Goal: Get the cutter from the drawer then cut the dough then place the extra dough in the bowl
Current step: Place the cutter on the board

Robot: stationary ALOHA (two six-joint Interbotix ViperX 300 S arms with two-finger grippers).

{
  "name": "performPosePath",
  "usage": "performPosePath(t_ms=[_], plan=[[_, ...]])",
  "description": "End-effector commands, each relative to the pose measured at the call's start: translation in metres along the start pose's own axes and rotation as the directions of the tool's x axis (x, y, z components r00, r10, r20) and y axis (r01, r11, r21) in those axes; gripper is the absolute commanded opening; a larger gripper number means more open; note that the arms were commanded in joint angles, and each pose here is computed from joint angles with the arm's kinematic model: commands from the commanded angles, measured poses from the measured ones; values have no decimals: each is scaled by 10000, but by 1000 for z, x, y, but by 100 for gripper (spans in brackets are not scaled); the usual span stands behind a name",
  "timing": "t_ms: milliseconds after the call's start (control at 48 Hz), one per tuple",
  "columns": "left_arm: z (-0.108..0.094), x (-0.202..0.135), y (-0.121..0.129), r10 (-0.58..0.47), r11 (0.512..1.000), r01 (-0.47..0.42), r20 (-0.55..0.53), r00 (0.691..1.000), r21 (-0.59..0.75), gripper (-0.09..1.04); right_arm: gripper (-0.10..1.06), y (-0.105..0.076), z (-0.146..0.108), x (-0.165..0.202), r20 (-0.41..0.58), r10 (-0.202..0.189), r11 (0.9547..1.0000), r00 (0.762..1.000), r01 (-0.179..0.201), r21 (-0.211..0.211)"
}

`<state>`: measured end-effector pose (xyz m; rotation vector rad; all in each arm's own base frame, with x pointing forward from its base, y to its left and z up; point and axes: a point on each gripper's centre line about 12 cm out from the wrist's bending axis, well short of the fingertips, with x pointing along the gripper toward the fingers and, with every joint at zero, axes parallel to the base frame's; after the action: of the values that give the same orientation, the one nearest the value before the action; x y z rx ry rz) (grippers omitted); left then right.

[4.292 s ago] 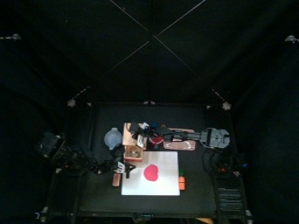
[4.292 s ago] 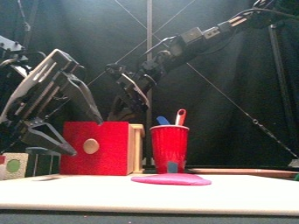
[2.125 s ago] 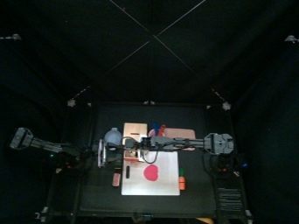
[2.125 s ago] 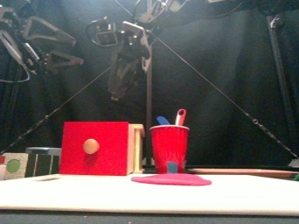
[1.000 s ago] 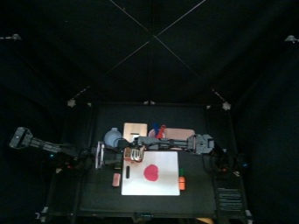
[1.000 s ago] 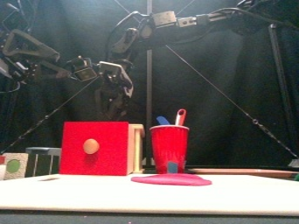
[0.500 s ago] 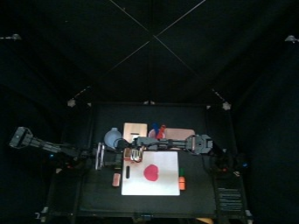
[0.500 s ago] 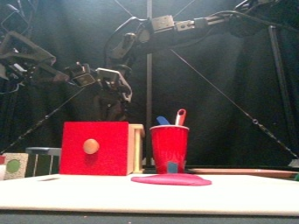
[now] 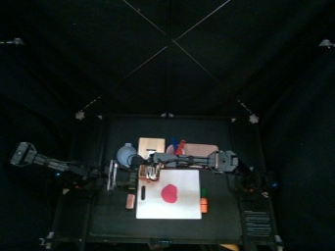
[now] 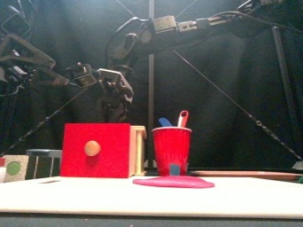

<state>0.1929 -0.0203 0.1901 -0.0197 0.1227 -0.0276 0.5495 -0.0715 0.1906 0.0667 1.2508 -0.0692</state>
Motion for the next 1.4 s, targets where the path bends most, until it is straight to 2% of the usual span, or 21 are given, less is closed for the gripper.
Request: performPosePath(t_ms=[21,354,458,583,667,979,1167,1396], plan=[[2,1,-1,-8,10000,7,-8,10000,-80,95,52,1,14,-34,690,4,10000,9976,-2,-27],[-4,1,1,50,9996,-61,-409,9991,-269,95,52,4,28,-73,1092,128,9999,9939,-131,26],[-5,0,1,65,9995,-78,-429,9991,-292,95,51,3,28,-86,919,17,9990,9958,-58,441],[-5,0,1,96,9995,-108,-428,9990,-296,95,50,-1,28,-100,708,-276,9951,9971,207,964],[-5,0,1,97,9995,-110,-443,9990,-293,95,50,-1,29,-108,704,-385,9945,9968,314,997],[-8,-1,2,123,9995,-138,-520,9986,-293,95,50,24,29,-149,986,-75,9964,9951,-8,844],[-9,-1,3,139,9995,-155,-535,9985,-291,95,50,35,13,-170,619,-68,9941,9981,0,1086],[-9,-1,3,154,9993,-172,-539,9984,-333,95,50,50,-23,-163,-460,-408,9932,9981,455,1075]])
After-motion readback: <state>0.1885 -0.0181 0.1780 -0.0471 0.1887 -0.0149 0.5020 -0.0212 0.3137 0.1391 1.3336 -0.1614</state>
